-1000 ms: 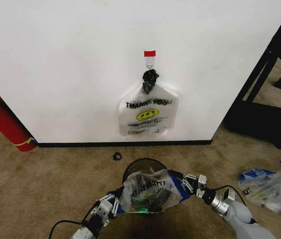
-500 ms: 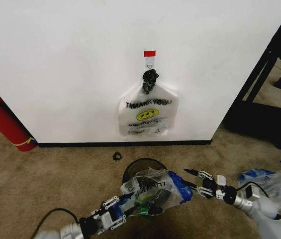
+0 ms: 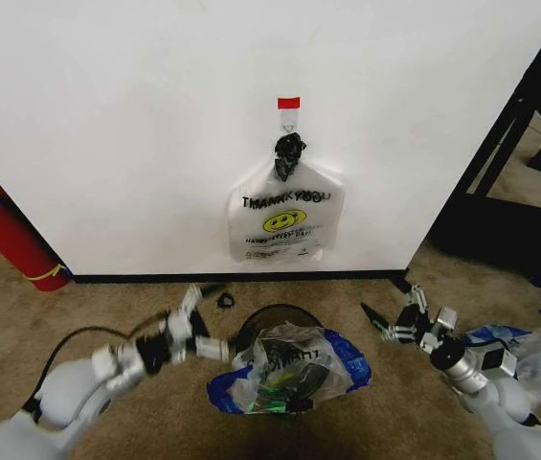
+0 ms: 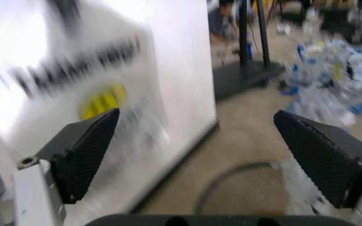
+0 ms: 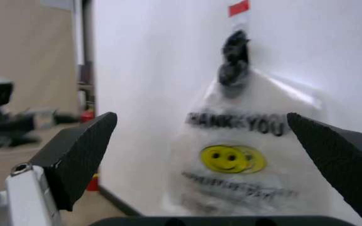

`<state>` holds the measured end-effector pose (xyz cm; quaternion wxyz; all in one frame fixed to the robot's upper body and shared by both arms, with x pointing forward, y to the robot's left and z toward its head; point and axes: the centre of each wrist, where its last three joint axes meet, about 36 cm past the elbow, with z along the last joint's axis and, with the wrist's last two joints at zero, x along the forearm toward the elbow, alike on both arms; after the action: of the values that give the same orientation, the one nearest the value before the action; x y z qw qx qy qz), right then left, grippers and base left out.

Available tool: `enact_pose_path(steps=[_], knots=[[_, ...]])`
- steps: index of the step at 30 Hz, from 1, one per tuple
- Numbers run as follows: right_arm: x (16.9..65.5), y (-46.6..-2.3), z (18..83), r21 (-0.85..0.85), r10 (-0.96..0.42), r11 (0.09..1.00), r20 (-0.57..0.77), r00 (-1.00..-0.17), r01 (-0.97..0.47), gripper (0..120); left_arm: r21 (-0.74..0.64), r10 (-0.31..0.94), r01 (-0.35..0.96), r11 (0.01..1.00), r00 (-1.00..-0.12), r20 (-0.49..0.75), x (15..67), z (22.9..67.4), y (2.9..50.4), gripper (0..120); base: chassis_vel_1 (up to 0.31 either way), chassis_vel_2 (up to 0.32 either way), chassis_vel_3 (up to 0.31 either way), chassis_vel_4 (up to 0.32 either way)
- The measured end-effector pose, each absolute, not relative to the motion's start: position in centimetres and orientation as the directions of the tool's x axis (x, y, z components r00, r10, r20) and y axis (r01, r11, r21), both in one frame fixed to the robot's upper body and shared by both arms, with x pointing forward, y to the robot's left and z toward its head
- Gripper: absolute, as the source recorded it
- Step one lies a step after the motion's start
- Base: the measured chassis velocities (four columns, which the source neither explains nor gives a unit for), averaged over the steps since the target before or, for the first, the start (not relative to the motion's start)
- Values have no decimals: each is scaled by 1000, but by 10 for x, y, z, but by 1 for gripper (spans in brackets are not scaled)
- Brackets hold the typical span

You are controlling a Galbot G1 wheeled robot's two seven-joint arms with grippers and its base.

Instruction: Pick up the garbage bag from the wall and place it over the trash bin.

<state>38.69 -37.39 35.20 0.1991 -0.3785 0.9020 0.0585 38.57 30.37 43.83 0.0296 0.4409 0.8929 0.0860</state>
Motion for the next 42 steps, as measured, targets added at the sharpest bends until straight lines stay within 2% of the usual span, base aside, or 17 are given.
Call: enact_pose_path(steps=[3,6,9,14,21,26,32,35,38,39,42], knots=[[391,-352,364,-71,-637,737,-404,-656,-672,100,103,801,819,564,-573,175,397,440,294,96,0,0,0,0],[389,-337,373,-110,-623,758,-414,-664,-643,100,79,789,830,553,-552,269,421,439,282,95,0,0,0,0],[387,-332,376,-130,-624,761,-414,-663,-636,100,70,768,812,579,-572,290,438,440,273,95,0,0,0,0],[382,-327,376,-142,-631,757,-414,-656,-638,100,22,709,762,647,-611,352,465,441,246,87,0,0,0,0],[380,-328,377,-145,-622,765,-421,-661,-627,100,-20,611,761,648,-504,611,477,459,211,85,0,0,0,0],[374,-330,374,-141,-615,770,-422,-666,-622,100,28,536,765,644,-477,697,486,469,187,86,0,0,0,0],[368,-333,368,-146,-616,772,-416,-669,-619,100,177,404,700,692,-579,709,488,466,163,85,0,0,0,0],[366,-336,367,-151,-618,771,-412,-669,-619,100,200,366,665,720,-608,705,489,465,156,73,0,0,0,0],[366,-338,364,-154,-620,770,-409,-670,-619,100,150,387,663,733,-588,710,491,467,154,61,0,0,0,0],[366,-338,364,-154,-620,770,-409,-670,-619,100,150,387,663,733,-588,710,491,467,154,61,0,0,0,0],[366,-339,361,-156,-623,768,-404,-669,-621,100,108,409,665,739,-570,713,492,470,154,47,0,0,0,0]])
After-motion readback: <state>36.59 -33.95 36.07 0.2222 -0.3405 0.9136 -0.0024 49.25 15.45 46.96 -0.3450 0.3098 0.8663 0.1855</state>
